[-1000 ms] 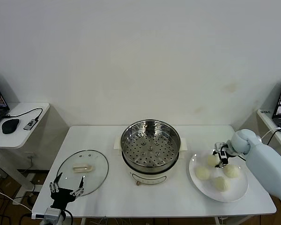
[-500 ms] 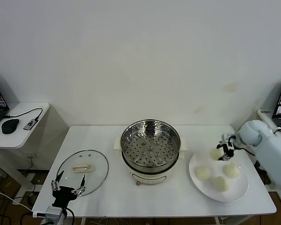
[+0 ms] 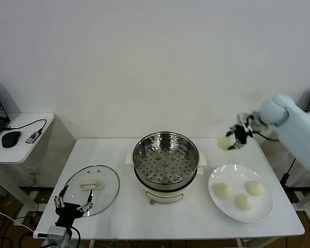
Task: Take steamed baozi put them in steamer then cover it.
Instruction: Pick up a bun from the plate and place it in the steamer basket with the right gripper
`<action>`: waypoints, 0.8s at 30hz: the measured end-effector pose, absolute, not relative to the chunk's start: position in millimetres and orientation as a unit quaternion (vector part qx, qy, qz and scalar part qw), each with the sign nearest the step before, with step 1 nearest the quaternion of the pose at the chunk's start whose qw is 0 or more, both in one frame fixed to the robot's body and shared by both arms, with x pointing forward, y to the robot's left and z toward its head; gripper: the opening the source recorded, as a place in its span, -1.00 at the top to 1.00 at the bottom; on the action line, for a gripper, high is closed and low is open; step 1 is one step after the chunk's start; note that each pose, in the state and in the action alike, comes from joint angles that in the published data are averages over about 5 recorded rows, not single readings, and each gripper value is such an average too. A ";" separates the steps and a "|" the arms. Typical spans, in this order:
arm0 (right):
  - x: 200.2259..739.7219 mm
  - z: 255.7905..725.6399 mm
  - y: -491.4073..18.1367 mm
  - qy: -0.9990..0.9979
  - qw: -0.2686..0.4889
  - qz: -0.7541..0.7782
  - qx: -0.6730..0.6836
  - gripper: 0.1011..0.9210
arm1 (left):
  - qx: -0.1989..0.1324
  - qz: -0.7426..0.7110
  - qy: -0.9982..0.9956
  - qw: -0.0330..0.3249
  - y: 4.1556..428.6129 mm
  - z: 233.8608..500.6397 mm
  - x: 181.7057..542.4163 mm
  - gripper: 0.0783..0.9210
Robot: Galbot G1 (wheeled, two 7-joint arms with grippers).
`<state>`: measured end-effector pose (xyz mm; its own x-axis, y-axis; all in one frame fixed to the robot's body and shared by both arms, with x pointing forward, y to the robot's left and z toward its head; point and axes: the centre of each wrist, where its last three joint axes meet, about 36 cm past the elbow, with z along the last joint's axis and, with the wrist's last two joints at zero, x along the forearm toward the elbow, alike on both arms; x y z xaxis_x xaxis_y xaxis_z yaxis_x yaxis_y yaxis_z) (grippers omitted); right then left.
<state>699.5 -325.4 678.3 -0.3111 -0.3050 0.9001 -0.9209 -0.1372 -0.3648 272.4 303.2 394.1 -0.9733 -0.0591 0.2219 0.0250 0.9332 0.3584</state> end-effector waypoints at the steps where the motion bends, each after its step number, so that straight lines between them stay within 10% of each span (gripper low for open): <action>1: 705.8 682.1 -318.4 -0.589 0.268 0.550 0.528 -0.14 | 0.010 -0.182 -0.977 0.114 303.2 394.7 272.8 -0.77; 24: 725.3 668.5 -146.7 -0.231 -0.019 0.729 0.644 -0.14 | 0.022 -0.189 -0.974 0.124 300.6 389.5 264.1 -0.77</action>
